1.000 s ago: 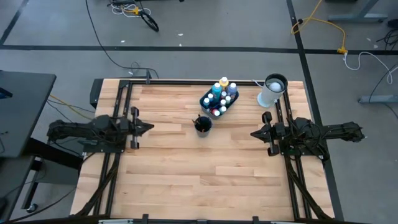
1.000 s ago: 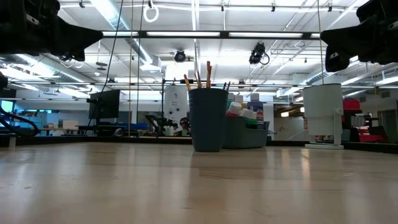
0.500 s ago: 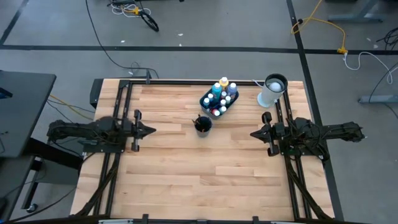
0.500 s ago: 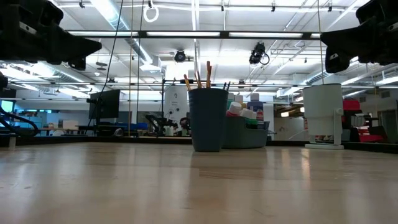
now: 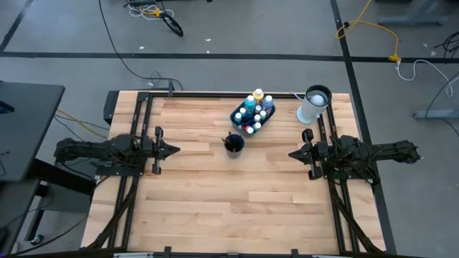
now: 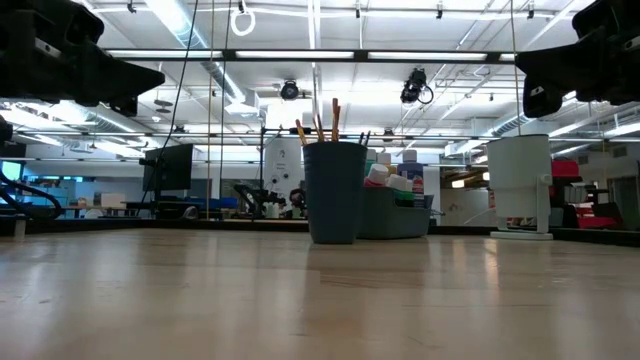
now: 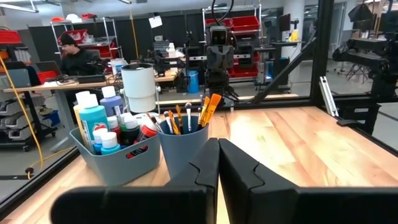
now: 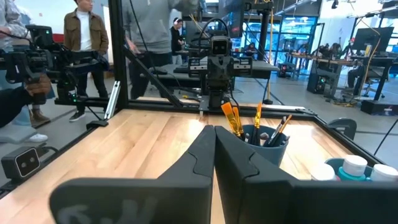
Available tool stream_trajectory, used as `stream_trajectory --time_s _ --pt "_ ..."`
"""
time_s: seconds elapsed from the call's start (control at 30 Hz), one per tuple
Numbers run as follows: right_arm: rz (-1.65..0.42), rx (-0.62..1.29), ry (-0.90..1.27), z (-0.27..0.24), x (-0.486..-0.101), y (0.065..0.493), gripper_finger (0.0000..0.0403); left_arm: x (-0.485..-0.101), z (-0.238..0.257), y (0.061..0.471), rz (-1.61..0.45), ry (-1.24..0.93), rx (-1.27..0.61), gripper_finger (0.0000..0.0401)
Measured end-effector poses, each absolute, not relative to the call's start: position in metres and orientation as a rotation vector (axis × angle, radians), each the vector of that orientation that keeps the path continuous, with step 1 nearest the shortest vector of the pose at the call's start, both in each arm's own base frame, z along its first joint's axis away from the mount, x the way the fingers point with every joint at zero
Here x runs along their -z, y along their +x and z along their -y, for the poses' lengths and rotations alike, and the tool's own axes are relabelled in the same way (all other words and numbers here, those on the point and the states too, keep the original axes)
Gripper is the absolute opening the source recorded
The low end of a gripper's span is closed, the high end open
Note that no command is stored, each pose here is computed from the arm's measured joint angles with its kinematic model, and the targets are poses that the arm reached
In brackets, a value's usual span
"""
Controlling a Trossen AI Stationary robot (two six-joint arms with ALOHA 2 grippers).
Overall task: Pick & Place Paint Supplies
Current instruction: Return to Home Position
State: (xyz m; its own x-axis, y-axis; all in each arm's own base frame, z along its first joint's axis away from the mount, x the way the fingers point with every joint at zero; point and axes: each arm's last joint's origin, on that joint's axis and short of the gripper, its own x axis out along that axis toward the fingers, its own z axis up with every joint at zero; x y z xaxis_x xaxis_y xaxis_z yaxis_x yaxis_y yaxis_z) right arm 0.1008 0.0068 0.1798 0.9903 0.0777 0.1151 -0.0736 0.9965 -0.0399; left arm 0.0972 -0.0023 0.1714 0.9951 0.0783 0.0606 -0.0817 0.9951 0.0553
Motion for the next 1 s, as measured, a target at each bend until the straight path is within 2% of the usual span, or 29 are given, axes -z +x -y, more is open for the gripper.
stream_trajectory --time_s 0.3,0.5,1.0 --pt "0.115 -0.076 -0.038 -0.0068 -0.1797 0.1008 0.0009 -0.1714 0.0023 0.0972 0.058 0.067 -0.081 0.0019" --pt "0.11 -0.076 -0.039 -0.0068 -0.1792 0.1008 0.0009 -0.1714 0.0023 0.0972 0.053 0.189 -0.084 0.0019" --pt "0.111 -0.076 -0.04 -0.0068 -0.1792 0.1009 0.0009 -0.1713 0.0023 0.0972 0.054 0.192 -0.085 0.0019"
